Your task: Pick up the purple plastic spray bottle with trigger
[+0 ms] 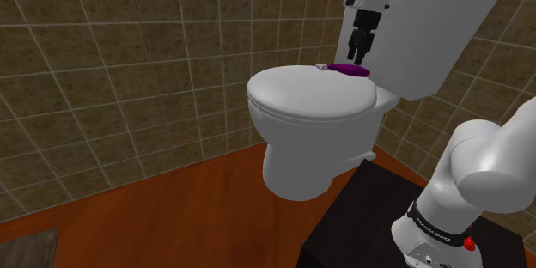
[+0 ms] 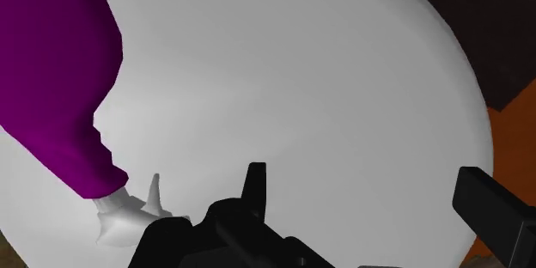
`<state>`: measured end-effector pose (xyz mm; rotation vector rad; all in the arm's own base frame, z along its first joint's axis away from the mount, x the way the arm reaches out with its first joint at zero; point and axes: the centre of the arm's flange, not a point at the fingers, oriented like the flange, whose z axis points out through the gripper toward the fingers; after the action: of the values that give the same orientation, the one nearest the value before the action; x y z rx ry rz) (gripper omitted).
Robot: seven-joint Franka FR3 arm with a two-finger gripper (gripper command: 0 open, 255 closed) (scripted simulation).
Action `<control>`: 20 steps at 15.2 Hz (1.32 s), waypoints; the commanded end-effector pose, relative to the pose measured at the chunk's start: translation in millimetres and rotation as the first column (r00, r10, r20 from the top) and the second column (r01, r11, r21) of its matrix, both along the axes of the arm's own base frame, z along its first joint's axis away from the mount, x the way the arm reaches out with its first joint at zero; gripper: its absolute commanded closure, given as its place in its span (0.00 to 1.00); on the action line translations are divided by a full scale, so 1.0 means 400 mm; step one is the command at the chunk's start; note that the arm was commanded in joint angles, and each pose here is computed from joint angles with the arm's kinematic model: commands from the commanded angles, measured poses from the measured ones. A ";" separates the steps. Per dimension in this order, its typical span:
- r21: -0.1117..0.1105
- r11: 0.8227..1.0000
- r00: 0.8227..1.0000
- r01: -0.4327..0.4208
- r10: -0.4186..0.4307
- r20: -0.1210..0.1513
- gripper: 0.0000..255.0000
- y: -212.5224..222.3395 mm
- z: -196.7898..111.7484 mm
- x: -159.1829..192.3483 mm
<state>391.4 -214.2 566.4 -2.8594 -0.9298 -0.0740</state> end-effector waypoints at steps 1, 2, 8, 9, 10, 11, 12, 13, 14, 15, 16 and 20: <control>-0.004 0.998 0.998 -0.063 0.063 -0.001 0.00 -0.053 -0.012 0.044; -0.005 0.996 0.996 -0.091 0.091 -0.003 0.00 -0.078 -0.019 0.066; -0.008 0.966 0.966 -0.258 0.258 -0.010 0.00 -0.215 -0.060 0.211; -0.008 0.958 0.958 -0.286 0.285 -0.011 0.00 -0.235 -0.067 0.238; -0.008 0.950 0.950 -0.313 0.312 -0.013 0.00 -0.255 -0.074 0.264; -0.009 0.941 0.941 -0.339 0.339 -0.014 0.00 -0.273 -0.081 0.292; -0.009 0.931 0.931 -0.366 0.366 -0.015 0.00 -0.291 -0.088 0.320; -0.009 0.921 0.921 -0.390 0.390 -0.017 0.00 -0.307 -0.095 0.346; -0.009 0.921 0.921 -0.390 0.390 -0.017 0.00 -0.307 -0.108 0.346; -0.009 0.921 0.921 -0.390 0.390 -0.017 0.00 -0.307 -0.121 0.346; -0.009 0.921 0.921 -0.390 0.390 -0.017 0.00 -0.307 -0.134 0.346; -0.009 0.921 0.921 -0.390 0.390 -0.017 0.00 -0.307 -0.187 0.346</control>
<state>530.3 -336.3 497.6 -2.6187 -1.4784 -0.0057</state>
